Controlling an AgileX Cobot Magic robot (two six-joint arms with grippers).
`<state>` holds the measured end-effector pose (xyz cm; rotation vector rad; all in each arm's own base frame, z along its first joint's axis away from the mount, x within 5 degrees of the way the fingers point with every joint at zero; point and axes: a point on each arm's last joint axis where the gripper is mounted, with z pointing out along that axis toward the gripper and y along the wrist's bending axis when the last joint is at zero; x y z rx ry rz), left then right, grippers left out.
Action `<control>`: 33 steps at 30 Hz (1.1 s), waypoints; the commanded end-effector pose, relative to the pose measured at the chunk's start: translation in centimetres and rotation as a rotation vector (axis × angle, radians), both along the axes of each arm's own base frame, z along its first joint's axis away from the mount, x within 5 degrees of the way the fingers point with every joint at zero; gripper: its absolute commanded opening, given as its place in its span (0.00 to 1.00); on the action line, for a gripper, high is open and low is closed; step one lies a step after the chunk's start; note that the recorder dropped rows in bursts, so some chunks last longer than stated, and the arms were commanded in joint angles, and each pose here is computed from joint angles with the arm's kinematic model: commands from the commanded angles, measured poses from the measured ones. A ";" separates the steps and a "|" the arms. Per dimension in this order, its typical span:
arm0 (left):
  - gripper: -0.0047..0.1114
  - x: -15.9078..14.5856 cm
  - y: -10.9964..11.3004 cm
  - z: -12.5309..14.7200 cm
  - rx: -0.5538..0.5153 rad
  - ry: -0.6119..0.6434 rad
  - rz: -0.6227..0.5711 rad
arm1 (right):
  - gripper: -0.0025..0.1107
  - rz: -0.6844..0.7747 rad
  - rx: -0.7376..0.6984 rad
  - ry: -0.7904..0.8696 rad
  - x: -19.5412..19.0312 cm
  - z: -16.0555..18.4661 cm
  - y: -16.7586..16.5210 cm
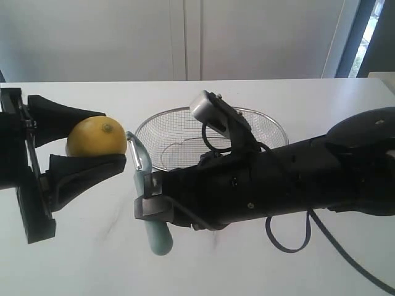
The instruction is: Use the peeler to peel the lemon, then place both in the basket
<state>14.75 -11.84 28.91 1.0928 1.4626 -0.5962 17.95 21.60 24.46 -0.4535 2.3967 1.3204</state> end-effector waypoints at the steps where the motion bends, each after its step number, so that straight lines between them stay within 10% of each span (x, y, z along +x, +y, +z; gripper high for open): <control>1: 0.04 -0.2 -0.2 0.7 -0.048 -0.022 -0.026 | 0.02 0.002 -0.007 -0.020 0.0 0.0 0.0; 33: 0.04 -0.1 -0.2 0.7 -0.050 -0.020 -0.016 | 0.02 0.067 0.096 0.006 -0.7 0.7 0.5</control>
